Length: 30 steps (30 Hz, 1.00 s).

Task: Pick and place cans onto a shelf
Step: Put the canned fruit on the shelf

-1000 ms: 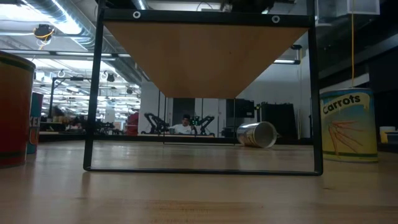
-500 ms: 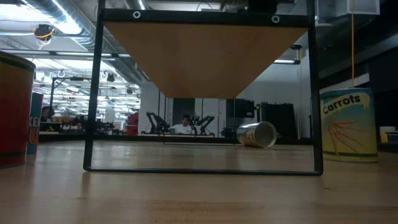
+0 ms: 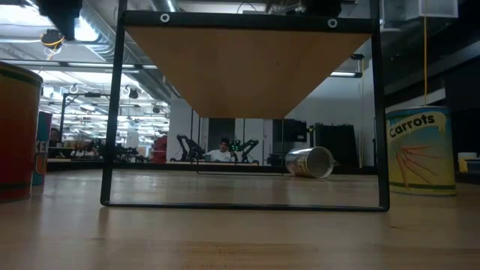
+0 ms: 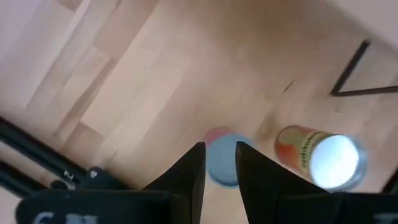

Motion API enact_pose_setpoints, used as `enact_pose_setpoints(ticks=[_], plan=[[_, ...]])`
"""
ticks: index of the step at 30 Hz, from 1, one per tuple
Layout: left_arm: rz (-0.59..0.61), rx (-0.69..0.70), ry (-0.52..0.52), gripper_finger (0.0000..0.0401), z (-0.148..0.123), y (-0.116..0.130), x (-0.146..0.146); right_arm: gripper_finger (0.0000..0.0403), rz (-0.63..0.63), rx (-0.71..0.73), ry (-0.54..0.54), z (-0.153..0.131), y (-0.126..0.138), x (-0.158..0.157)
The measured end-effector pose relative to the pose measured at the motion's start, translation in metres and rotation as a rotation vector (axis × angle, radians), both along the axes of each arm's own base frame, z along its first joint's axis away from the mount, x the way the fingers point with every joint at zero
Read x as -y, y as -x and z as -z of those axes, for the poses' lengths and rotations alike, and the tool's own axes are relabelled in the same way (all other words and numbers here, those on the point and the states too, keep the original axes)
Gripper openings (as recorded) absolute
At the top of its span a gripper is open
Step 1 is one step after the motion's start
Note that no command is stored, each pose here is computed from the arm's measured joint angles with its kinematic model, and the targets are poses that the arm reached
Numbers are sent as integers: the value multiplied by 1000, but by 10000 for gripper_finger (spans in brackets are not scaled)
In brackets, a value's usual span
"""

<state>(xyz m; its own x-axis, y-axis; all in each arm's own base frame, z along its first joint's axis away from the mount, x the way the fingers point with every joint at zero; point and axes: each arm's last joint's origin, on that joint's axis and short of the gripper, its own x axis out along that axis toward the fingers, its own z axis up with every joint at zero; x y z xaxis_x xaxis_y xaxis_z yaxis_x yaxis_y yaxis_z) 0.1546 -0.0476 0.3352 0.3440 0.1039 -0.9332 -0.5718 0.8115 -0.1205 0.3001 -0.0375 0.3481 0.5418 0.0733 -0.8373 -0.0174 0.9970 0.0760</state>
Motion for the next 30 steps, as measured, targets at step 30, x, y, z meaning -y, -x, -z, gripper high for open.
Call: enact_pose_setpoints(ticks=[30], plan=[[31, -212, 115, 81, 122, 3, 8, 83, 200, 24, 216, -39, 58, -10]])
